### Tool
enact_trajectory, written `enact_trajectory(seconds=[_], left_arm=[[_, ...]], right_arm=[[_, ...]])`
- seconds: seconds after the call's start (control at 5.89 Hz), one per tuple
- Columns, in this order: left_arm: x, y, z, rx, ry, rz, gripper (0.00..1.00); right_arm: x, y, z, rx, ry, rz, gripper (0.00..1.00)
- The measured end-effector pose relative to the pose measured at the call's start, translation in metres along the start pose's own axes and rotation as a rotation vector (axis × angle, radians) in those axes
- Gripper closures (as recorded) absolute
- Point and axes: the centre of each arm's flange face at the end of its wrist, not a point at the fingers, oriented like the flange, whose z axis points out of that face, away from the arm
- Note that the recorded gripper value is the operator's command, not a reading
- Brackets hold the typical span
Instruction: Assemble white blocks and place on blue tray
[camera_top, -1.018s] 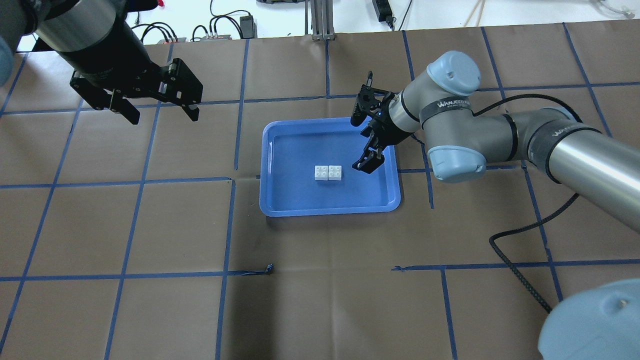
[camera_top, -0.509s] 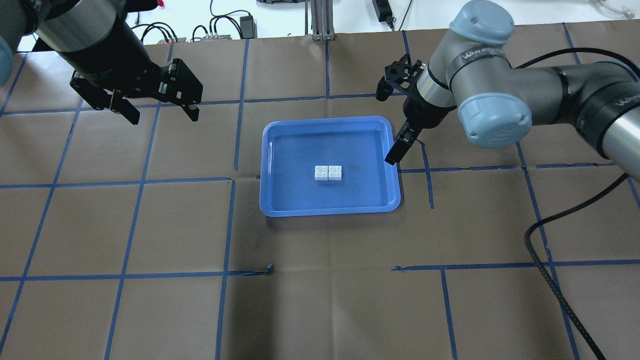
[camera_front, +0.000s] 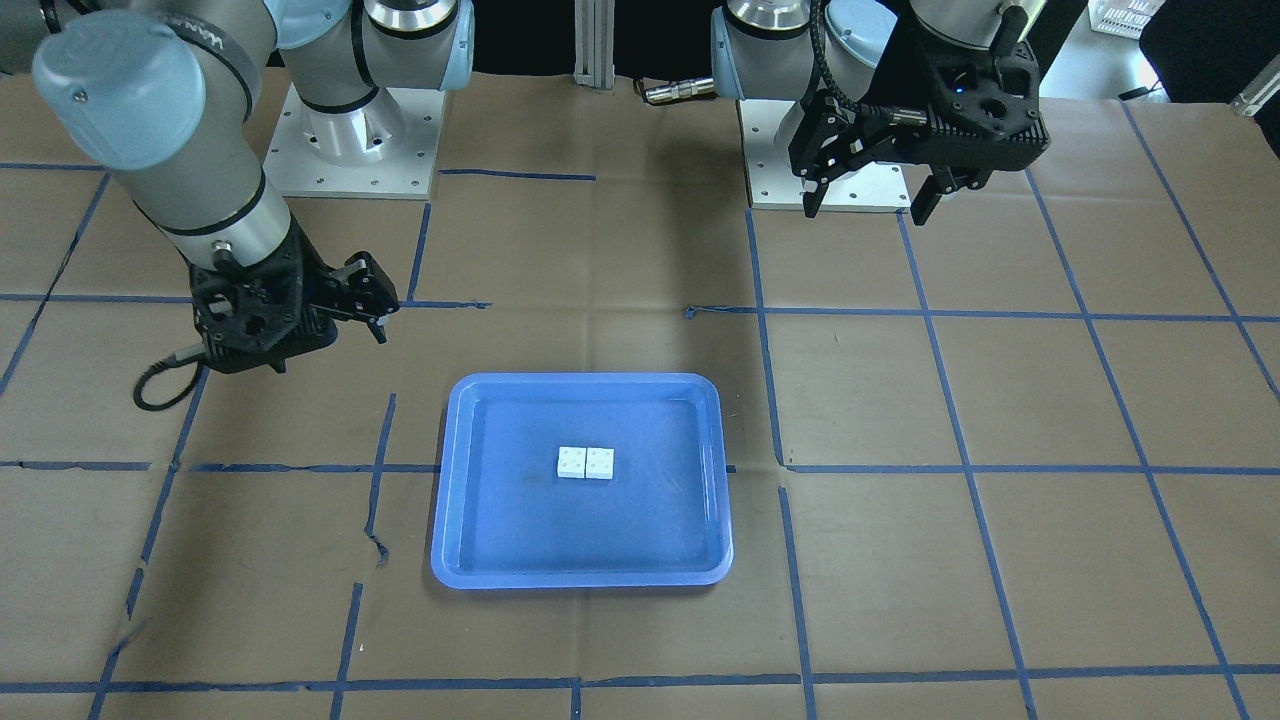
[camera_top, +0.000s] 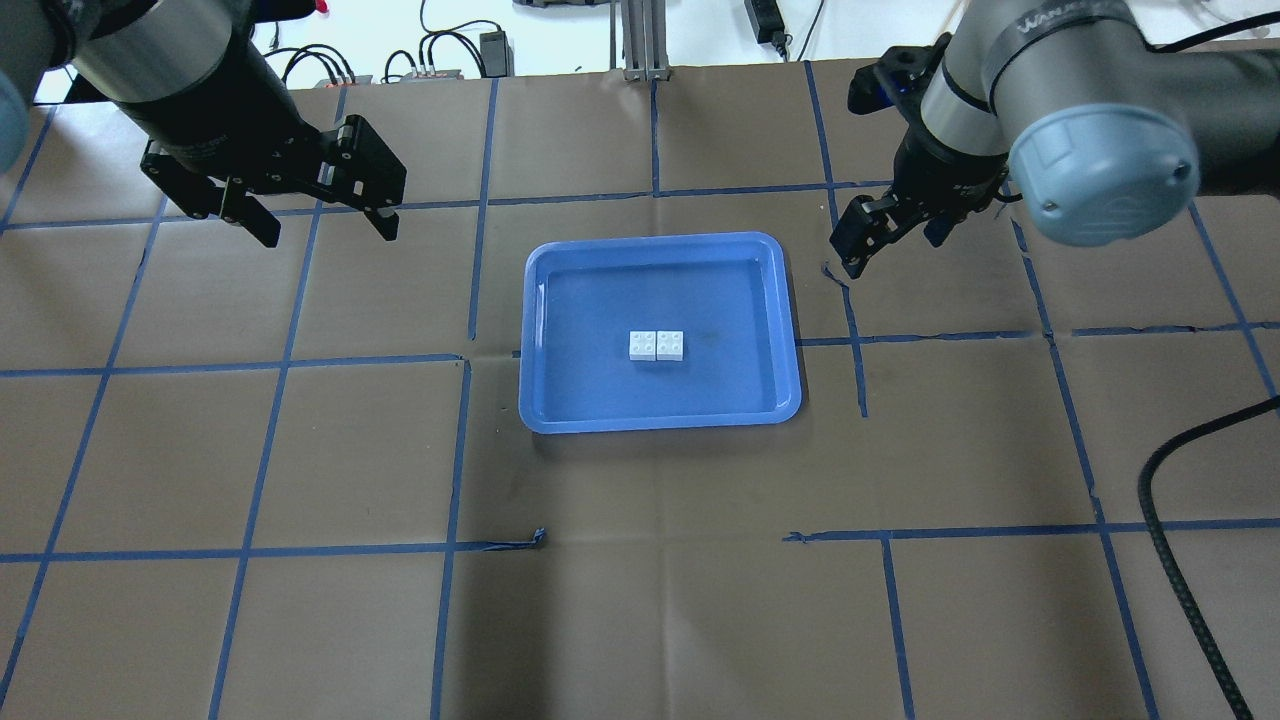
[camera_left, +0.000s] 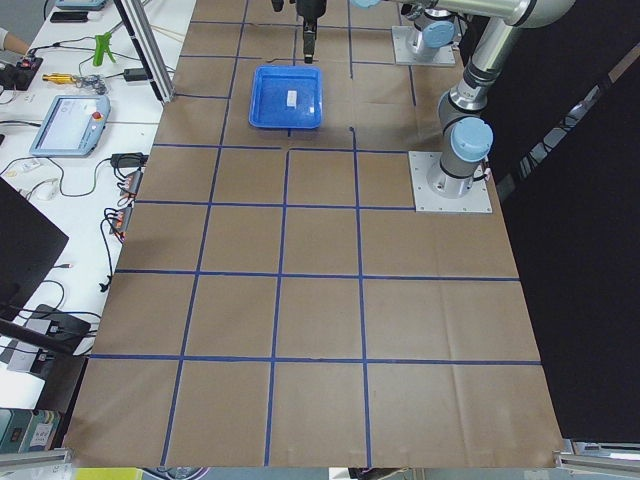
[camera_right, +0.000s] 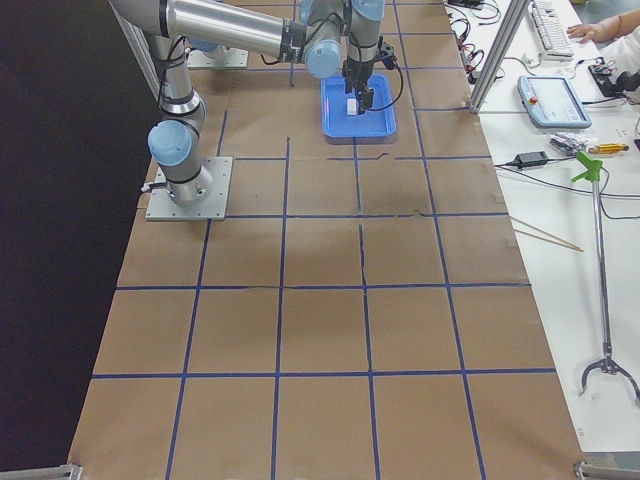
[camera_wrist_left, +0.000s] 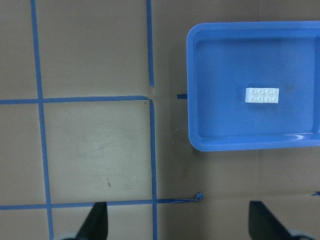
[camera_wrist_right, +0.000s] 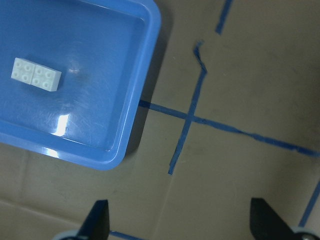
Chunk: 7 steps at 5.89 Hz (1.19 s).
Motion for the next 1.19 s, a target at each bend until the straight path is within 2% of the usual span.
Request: enact_trajectory(seconds=[0.17, 0.34, 0.51, 0.68, 1.19], left_arm=[[0.0, 0.0, 0.0, 0.0, 0.0, 0.0, 0.01], [0.0, 0.0, 0.0, 0.0, 0.001, 0.001, 0.01], [0.0, 0.0, 0.0, 0.0, 0.001, 0.001, 0.01], [0.0, 0.0, 0.0, 0.0, 0.0, 0.001, 0.01], [-0.001, 0.0, 0.0, 0.001, 0.001, 0.0, 0.01]], right_arm=[[-0.002, 0.013, -0.038, -0.047, 0.021, 0.203, 0.0], [-0.004, 0.019, -0.067, -0.08, 0.027, 0.317, 0.0], [-0.006, 0.021, -0.082, -0.098, 0.026, 0.367, 0.0], [-0.007, 0.021, -0.084, -0.109, 0.024, 0.381, 0.0], [-0.007, 0.024, -0.068, -0.136, 0.019, 0.383, 0.0]])
